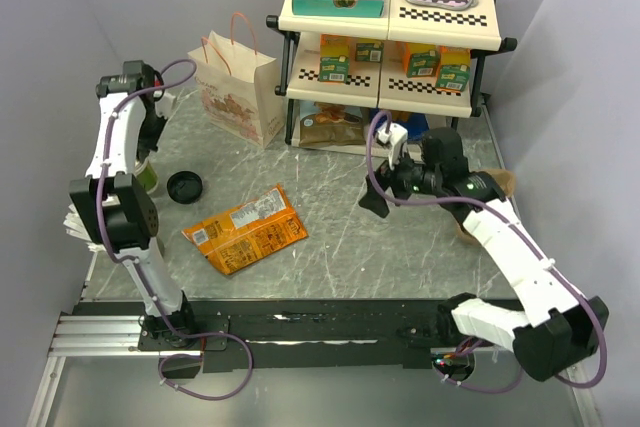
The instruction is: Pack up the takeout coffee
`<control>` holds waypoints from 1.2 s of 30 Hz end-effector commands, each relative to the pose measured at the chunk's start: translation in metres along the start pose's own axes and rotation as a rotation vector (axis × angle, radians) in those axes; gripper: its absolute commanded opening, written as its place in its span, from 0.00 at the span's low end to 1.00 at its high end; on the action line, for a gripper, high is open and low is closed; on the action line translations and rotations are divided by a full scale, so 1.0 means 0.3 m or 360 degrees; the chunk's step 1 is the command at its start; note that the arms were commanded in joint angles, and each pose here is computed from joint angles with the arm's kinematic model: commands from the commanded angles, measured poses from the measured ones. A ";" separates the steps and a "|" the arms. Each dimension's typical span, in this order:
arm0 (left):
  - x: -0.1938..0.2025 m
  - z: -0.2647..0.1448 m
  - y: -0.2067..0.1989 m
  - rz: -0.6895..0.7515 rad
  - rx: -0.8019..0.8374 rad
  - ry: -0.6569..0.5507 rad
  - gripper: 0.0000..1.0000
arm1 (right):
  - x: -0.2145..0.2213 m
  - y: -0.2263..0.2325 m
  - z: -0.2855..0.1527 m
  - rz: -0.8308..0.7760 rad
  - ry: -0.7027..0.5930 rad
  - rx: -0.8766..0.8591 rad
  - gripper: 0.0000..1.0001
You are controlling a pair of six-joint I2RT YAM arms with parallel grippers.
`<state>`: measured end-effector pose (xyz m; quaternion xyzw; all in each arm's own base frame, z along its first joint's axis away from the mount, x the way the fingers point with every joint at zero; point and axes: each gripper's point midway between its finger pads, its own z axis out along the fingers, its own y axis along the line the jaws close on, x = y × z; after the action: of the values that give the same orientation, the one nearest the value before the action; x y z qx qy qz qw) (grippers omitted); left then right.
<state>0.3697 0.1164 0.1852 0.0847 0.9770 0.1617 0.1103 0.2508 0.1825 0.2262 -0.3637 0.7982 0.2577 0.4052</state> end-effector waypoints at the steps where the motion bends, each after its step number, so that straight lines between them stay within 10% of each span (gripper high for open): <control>1: -0.121 -0.160 0.045 0.0036 -0.0130 -0.0233 0.01 | -0.193 0.023 0.007 0.0050 -0.0216 -0.0092 0.97; 13: -0.366 -0.242 -0.394 0.0516 0.0164 -0.0531 0.01 | -0.495 -0.057 0.224 0.0561 -0.0407 -0.0049 1.00; 36: -0.343 -0.141 -0.603 0.0297 0.0643 -0.0428 0.01 | -0.642 -0.032 0.889 0.1023 -0.0639 -0.0129 0.94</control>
<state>0.4424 -0.0791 0.1721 0.2444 0.9501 -0.0027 0.1938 0.4339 0.4224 0.1937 -0.0827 0.8064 0.4404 0.3859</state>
